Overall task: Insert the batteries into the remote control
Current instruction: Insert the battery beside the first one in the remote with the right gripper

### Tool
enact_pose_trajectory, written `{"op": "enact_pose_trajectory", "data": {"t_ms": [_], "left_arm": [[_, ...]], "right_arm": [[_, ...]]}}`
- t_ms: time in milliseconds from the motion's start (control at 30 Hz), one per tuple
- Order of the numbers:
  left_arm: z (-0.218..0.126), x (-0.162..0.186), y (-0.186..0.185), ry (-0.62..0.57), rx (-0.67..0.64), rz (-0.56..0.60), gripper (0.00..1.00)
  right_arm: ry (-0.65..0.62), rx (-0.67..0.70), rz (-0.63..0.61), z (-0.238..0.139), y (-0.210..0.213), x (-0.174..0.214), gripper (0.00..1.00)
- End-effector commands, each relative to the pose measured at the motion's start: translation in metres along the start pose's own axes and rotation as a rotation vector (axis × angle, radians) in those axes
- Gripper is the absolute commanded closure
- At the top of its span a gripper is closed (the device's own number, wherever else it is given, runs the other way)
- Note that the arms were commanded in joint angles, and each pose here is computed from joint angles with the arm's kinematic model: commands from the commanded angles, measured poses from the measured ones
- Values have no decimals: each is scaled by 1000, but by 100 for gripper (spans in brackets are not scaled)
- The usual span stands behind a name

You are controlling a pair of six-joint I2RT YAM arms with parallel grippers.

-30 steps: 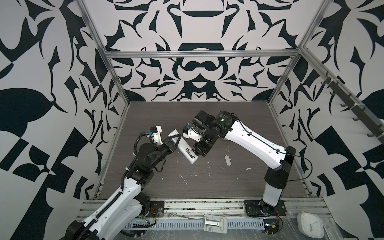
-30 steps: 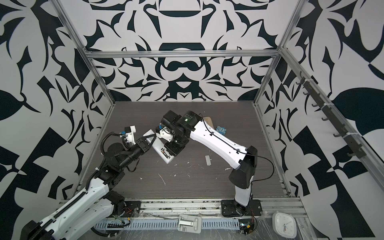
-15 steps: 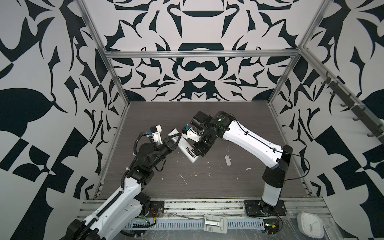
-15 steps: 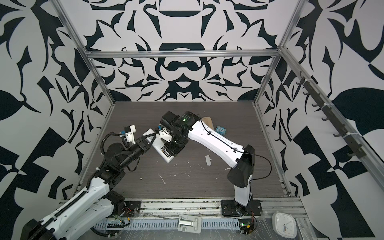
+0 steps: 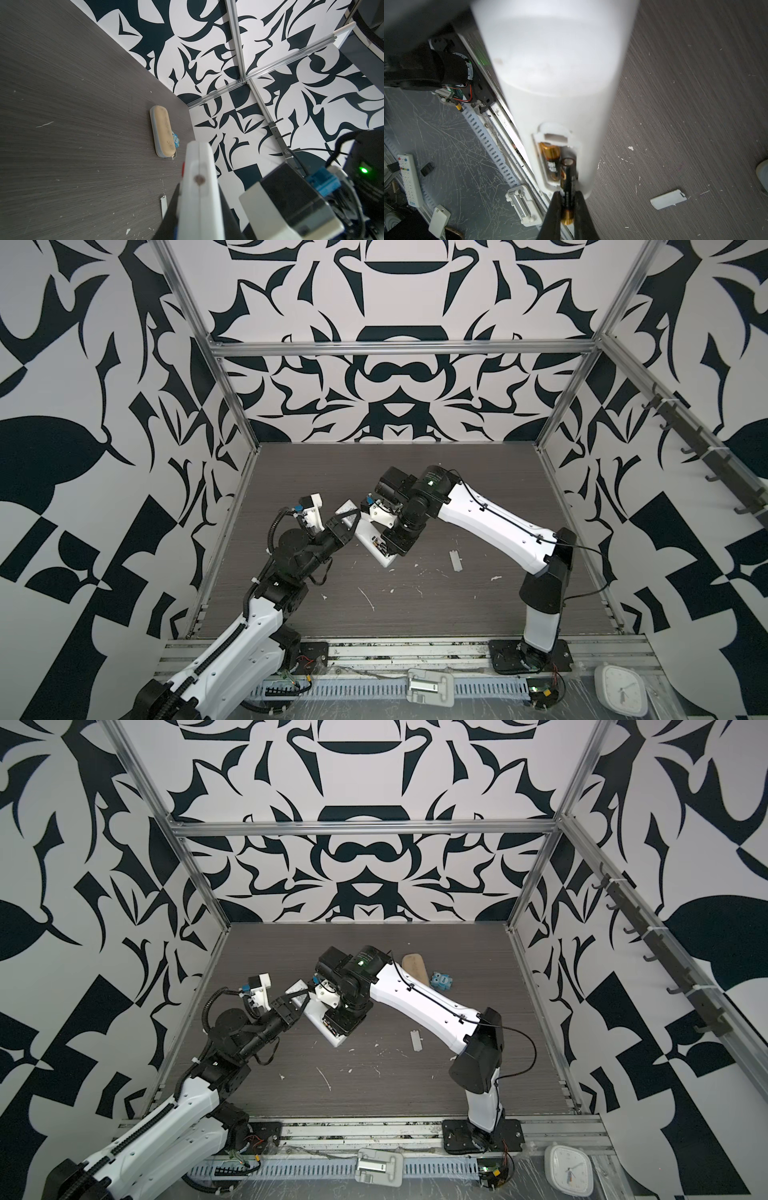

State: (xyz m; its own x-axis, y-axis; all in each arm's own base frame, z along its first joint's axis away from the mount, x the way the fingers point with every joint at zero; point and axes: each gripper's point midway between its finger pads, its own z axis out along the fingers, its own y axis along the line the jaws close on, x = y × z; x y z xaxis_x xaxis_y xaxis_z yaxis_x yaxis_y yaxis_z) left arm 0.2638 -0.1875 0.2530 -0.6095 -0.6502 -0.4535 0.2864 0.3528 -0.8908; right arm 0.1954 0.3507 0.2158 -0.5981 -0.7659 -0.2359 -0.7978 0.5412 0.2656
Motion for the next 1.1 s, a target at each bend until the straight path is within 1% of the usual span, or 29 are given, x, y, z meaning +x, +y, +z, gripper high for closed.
{"op": "enact_pose_trajectory", "data": {"t_ms": [0, 467, 600, 700, 1067], "left_arm": [[-3, -8, -11, -41, 48, 1, 100], [-4, -7, -8, -50, 58, -8, 100], [-5, -7, -6, -55, 61, -17, 100], [-5, -6, -6, -54, 64, -21, 100], [-4, -8, -8, -58, 73, -30, 100]], "right_arm": [[-26, 20, -14, -7, -1, -6, 100], [-33, 25, -18, -4, -1, -17, 99], [-34, 23, -16, -5, 1, -17, 91], [-27, 22, -12, -4, 1, -15, 87], [-39, 25, -17, -6, 2, -17, 79]]}}
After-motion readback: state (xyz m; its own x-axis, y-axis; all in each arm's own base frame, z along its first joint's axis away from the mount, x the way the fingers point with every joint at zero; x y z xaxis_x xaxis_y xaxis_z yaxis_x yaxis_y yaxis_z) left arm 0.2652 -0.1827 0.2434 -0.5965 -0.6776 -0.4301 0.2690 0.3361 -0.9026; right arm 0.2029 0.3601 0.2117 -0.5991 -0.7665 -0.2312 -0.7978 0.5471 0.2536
